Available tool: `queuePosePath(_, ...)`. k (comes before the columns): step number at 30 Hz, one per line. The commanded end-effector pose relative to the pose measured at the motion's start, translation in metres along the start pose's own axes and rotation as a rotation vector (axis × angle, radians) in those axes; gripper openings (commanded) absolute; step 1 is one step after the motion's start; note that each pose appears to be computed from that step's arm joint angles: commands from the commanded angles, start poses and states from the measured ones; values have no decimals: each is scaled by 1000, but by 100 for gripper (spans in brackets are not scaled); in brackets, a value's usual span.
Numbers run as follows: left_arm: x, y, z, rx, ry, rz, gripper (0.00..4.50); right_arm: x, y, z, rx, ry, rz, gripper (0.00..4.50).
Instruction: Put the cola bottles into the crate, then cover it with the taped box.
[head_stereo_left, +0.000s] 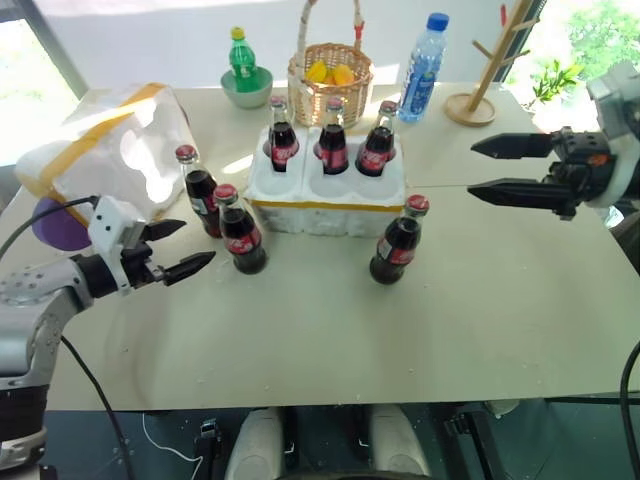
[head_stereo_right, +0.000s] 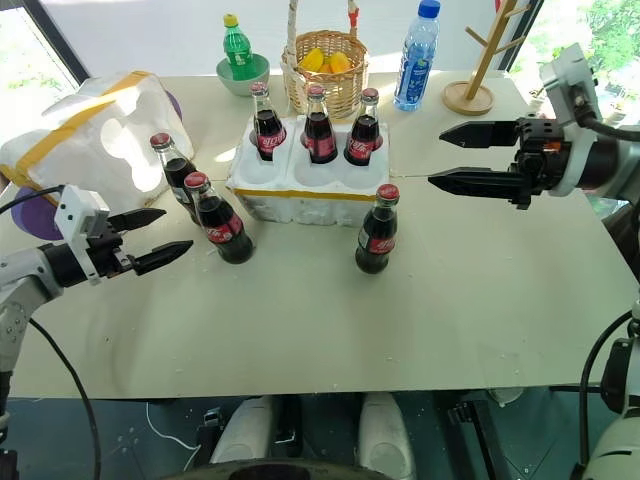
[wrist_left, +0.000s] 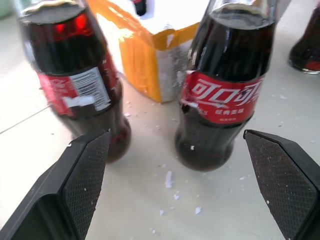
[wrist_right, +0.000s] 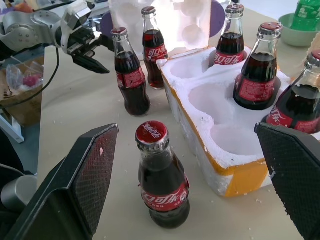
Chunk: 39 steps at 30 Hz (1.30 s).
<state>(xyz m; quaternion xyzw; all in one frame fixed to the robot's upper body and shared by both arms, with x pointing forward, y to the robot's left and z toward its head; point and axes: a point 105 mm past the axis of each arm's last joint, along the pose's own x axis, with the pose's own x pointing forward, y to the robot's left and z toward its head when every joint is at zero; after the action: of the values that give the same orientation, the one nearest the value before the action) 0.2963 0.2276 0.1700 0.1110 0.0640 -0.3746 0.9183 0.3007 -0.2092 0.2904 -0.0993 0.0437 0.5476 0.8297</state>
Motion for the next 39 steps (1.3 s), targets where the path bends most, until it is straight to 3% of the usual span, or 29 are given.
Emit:
queuePosePath(1,16,-19,11,52,-23,-87,445,-1,3,16,-58,-25,-3,450)
queuePosePath(14,62,-7,2,61,-47,-73,445,2,13,24,-79,-4,28,450)
queuePosePath(19,59,-18,5,64,-53,-151,277,-3,9,23,-75,-19,-5,450)
queuePosePath(21,54,-27,13,58,-59,-218,281,-5,8,23,-72,-20,-8,450)
queuePosePath(31,78,-59,118,-5,-325,-416,281,-1,12,15,-64,-7,-5,450)
queuePosePath(35,105,-55,154,-4,-437,-333,281,1,13,14,-59,-14,-11,450)
queuePosePath(39,141,-47,162,50,-401,-165,281,0,13,10,-56,-17,-21,450)
